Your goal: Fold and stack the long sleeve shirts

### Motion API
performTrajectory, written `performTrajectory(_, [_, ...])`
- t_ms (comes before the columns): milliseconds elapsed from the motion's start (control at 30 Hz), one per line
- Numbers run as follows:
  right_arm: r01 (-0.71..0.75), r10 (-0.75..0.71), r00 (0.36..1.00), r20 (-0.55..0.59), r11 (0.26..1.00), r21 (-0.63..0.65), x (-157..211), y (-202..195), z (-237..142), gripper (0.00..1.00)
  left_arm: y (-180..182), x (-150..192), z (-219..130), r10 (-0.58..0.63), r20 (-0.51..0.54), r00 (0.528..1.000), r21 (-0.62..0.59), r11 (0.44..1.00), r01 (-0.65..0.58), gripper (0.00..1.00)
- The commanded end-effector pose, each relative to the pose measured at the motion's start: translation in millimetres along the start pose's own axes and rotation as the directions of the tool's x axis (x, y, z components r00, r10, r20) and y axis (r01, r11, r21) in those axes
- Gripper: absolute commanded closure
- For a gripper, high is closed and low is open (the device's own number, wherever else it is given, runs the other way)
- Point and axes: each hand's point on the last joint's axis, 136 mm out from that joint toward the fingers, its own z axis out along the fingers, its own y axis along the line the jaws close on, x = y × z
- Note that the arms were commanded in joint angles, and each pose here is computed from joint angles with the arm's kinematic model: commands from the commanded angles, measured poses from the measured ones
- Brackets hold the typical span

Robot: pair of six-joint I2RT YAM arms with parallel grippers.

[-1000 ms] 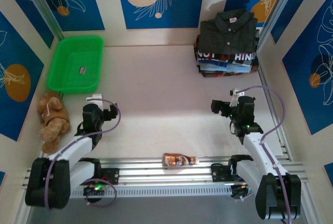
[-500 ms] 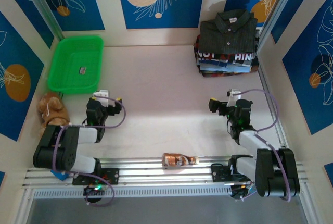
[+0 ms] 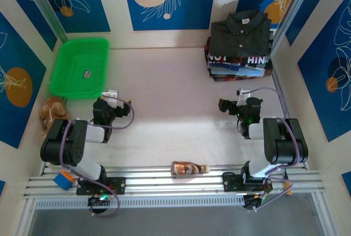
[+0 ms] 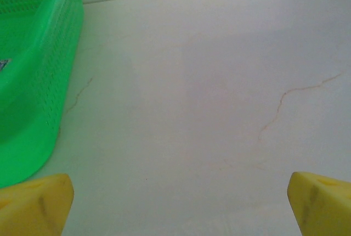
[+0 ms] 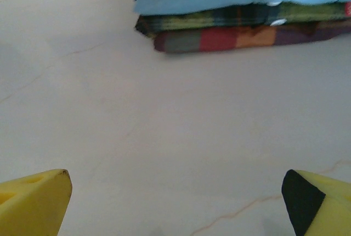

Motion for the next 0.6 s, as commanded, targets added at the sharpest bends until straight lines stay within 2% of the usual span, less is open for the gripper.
performTrajectory(0, [0.042, -0.044, 0.998, 0.050, 0.998, 0.038, -19.4, 0.2, 4.2, 0.01, 7.7, -2.6, 2.5, -0.013, -0.004, 1.000, -0.020, 1.000, 0.013, 0.00])
performTrajectory(567, [0.046, -0.045, 0.999, 0.024, 0.999, -0.013, -17.6, 6.0, 5.7, 0.01, 7.9, -3.4, 2.4, -0.011, -0.002, 1.000, -0.020, 1.000, 0.011, 0.00])
